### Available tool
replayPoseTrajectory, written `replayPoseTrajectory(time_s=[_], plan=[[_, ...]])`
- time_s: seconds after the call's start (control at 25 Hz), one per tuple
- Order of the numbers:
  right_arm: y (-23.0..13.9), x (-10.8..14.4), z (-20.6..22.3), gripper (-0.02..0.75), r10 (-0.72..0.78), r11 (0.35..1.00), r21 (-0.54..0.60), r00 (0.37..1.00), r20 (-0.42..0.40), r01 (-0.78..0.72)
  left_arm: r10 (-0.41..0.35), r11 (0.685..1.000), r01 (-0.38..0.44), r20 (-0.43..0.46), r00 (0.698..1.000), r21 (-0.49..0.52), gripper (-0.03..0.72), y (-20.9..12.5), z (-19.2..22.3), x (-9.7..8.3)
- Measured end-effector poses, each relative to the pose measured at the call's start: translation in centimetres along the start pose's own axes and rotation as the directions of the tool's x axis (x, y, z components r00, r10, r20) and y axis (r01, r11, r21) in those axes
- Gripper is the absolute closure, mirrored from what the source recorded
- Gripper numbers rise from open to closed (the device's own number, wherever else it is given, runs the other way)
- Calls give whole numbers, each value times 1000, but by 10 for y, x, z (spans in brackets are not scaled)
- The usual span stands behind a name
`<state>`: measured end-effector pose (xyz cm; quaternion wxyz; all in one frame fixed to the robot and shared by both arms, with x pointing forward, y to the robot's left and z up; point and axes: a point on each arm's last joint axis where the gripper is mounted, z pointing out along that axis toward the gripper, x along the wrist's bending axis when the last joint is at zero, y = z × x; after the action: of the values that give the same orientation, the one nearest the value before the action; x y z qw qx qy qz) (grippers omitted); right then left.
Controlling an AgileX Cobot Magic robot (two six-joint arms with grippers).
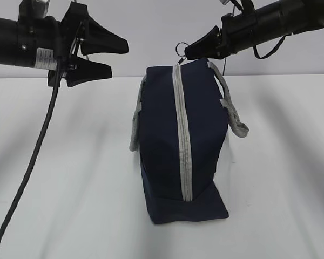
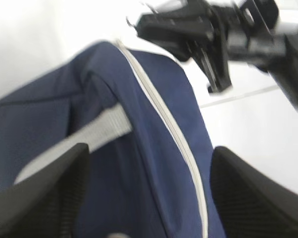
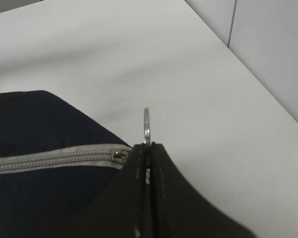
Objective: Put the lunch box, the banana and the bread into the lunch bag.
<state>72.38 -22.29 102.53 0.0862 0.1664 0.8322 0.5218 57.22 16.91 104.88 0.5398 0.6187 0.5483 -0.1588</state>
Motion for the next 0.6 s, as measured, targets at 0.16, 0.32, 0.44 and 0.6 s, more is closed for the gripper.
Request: replayPoseTrajectory(time_s=[0.16, 0.32, 0.44, 0.6], plan=[[0, 0, 0, 738, 0, 1000, 0, 1000, 0, 0, -85, 996, 84, -38, 996, -16, 205, 16, 8, 7], [0, 0, 0, 738, 0, 1000, 0, 1000, 0, 0, -155, 988, 156, -55, 986, 16, 241, 27, 24, 17], [0, 0, 0, 738, -12, 1000, 1, 1000, 0, 12, -174, 983, 178, -64, 983, 53, 250, 33, 36, 20], [-3, 0, 0, 738, -29, 999, 28, 1000, -3, 29, -175, 979, 182, -77, 982, 89, 253, 42, 54, 20]])
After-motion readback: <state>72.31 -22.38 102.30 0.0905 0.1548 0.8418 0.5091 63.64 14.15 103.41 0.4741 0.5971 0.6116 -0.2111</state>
